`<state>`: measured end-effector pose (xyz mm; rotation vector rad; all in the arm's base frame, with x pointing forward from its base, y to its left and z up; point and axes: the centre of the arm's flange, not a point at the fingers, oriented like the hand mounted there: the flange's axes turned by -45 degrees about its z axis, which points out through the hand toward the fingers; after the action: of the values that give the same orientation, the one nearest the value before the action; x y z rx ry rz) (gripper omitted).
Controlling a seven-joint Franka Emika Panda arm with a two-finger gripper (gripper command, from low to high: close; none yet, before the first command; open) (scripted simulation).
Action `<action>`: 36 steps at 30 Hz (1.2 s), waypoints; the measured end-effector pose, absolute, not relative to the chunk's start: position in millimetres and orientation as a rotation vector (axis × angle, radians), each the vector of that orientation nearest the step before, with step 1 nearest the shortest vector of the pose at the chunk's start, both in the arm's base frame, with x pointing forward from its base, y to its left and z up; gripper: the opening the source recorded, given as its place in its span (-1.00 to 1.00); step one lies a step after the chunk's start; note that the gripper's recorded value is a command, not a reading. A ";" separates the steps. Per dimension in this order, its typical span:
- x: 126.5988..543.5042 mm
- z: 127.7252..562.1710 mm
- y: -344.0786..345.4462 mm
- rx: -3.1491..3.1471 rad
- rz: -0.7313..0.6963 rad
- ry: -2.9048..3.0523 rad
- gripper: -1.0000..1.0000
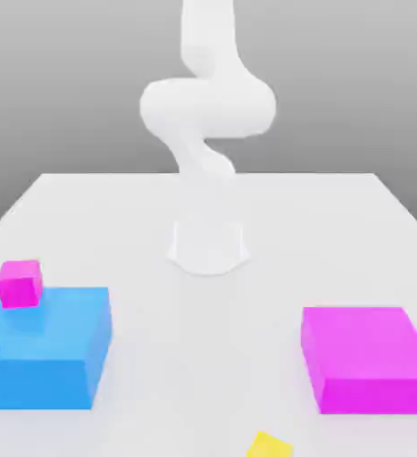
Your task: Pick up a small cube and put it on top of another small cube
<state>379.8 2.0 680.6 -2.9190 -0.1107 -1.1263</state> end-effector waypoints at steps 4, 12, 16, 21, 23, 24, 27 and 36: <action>429.6 624.7 9.5 -2.951 -0.970 -0.327 0.00; 499.8 498.6 33.3 -2.953 -0.673 -0.735 0.00; 520.6 429.4 46.6 -2.927 -0.524 -0.934 0.00; 532.1 340.4 64.4 -2.867 -0.335 -1.187 0.00; 532.8 304.8 67.1 -2.840 -0.258 -1.279 0.00; 532.3 287.1 68.4 -2.824 -0.220 -1.326 0.00; 527.2 234.6 71.9 -2.769 -0.102 -1.467 0.00; 519.8 131.4 73.4 -2.711 -0.001 -1.588 -1.00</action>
<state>519.8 73.4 131.4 -2.7112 -1.5881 -0.0008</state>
